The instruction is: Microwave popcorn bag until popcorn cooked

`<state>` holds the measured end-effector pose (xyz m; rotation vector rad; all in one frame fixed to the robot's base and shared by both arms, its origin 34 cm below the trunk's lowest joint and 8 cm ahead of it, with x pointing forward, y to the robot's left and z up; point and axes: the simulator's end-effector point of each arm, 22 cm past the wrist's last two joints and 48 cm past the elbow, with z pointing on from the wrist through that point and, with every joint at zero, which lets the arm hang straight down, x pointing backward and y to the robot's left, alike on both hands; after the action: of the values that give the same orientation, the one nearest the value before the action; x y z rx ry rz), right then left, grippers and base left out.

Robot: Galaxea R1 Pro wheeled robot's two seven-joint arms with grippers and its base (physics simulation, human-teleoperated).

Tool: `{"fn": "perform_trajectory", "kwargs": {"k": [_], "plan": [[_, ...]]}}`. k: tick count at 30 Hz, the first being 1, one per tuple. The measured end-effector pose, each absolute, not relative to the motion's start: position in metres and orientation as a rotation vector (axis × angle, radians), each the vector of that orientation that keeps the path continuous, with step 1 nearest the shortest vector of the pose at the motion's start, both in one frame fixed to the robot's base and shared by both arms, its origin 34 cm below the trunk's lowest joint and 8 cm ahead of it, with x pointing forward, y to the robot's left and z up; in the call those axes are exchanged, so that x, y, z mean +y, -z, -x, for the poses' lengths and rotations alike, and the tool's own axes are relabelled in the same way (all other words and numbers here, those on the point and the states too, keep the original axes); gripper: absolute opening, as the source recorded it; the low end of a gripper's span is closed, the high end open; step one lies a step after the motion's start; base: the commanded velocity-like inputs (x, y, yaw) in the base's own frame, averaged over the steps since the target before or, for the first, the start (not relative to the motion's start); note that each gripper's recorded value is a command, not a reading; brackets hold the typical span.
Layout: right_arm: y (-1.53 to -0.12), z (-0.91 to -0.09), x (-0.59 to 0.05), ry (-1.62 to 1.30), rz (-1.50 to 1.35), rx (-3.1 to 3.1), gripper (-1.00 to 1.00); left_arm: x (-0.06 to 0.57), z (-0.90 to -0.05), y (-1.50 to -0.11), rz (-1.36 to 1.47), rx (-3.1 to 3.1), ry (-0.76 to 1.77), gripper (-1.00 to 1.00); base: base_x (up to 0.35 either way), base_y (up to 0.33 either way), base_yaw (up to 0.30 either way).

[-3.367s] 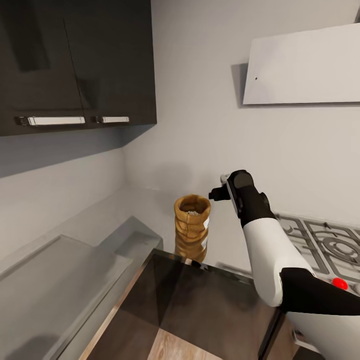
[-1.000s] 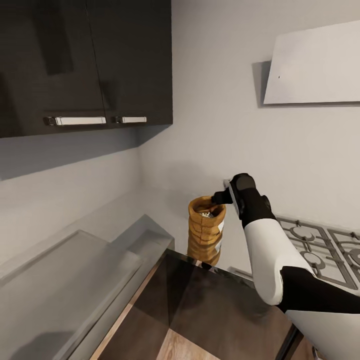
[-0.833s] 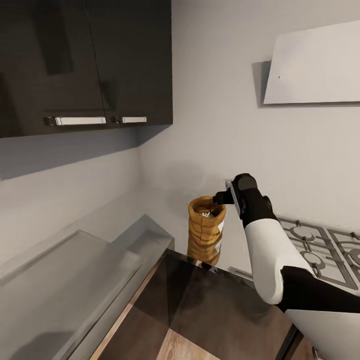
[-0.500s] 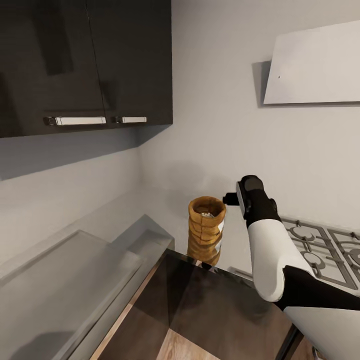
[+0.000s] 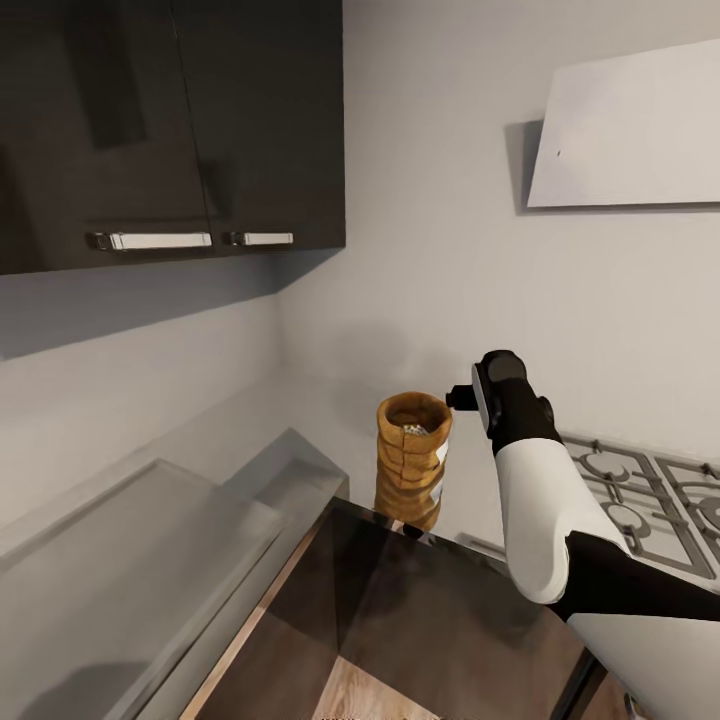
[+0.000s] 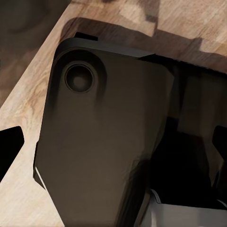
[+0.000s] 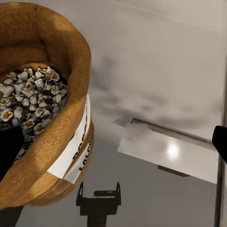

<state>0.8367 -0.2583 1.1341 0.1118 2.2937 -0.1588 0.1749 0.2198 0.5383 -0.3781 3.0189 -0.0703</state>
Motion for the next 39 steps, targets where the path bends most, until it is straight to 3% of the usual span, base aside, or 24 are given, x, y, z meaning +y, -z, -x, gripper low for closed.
{"fn": "perform_trajectory", "kwargs": {"k": [17,39], "plan": [[-1.175,-0.858,-0.250,0.012,-0.161,2.127,1.00,0.220,-0.165,-0.537,0.382,3.045,0.066,1.00,0.000,0.000,0.000],[-1.152,-0.871,-0.257,0.056,-0.172,2.133,1.00,0.220,-0.151,-0.537,0.387,3.080,0.060,1.00,0.000,0.000,0.000]]}}
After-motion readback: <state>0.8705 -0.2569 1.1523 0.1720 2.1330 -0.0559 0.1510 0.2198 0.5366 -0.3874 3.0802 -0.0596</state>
